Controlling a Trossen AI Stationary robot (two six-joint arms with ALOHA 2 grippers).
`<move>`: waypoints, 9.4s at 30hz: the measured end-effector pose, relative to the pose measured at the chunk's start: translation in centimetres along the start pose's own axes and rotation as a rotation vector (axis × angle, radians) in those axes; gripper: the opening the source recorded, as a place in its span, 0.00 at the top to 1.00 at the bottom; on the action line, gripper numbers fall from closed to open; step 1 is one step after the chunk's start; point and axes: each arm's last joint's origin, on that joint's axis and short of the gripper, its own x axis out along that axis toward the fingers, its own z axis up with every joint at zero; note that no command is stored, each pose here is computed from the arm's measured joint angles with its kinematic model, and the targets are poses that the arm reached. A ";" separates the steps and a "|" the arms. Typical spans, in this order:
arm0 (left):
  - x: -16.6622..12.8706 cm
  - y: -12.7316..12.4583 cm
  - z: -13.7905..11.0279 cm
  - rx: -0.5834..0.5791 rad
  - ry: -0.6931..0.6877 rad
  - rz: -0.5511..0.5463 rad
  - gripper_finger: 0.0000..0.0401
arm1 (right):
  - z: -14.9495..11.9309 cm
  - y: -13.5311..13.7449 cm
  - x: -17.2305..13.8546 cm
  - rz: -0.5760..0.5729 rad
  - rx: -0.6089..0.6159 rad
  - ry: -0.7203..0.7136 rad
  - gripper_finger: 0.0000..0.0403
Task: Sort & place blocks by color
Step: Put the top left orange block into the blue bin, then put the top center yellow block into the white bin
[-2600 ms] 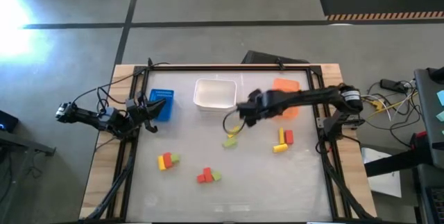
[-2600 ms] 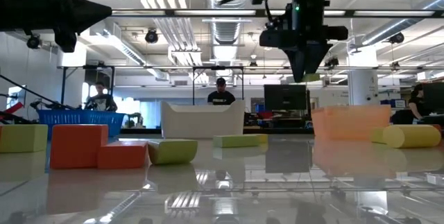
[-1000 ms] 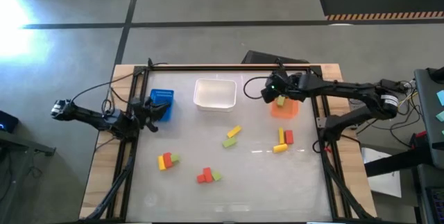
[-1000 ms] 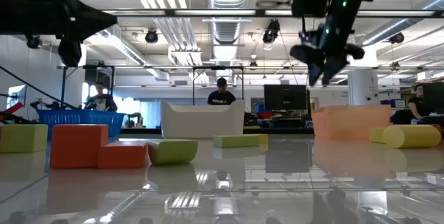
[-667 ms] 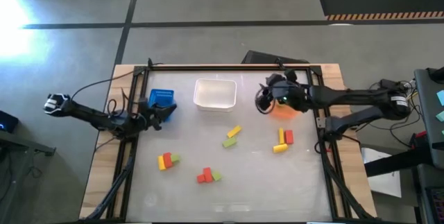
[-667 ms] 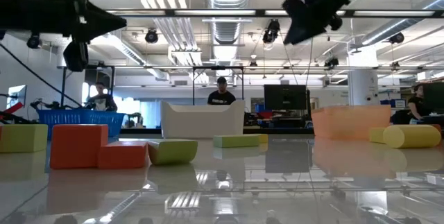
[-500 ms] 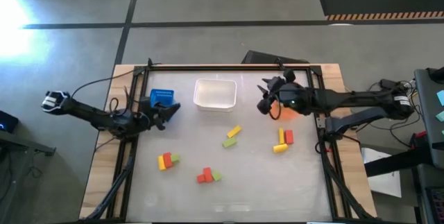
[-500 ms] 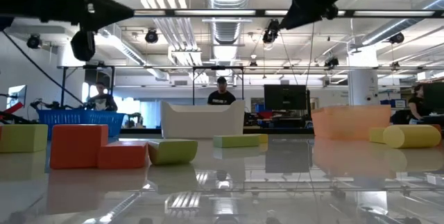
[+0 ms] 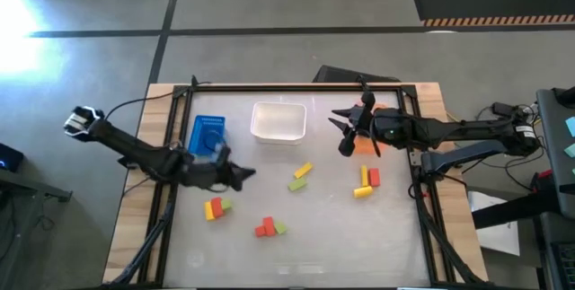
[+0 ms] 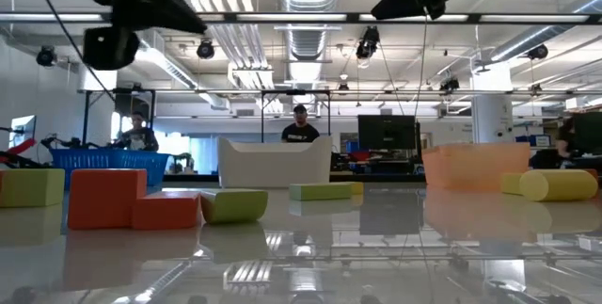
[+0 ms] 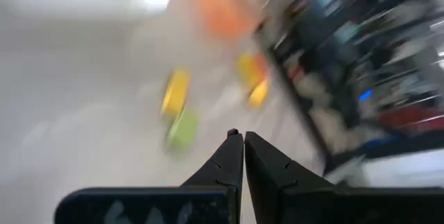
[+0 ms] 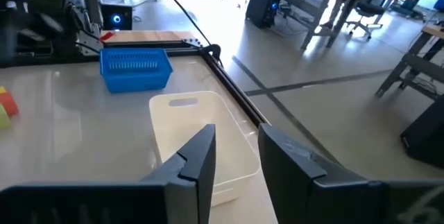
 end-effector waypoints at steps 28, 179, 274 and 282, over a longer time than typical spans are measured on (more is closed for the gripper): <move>1.2 0.9 -5.6 0.531 1.132 0.430 0.93 | 0.4 -0.1 0.0 -0.008 -0.067 -0.040 0.81; 3.2 13.5 15.7 0.557 0.788 1.075 0.29 | -0.6 0.1 0.2 0.004 -0.068 0.056 0.82; -0.2 5.6 15.1 0.669 0.195 0.678 0.09 | -2.5 1.0 0.5 0.199 0.077 0.110 0.82; -1.4 2.4 10.5 0.804 -0.184 0.176 0.09 | -3.1 3.2 1.8 0.304 0.082 0.140 0.82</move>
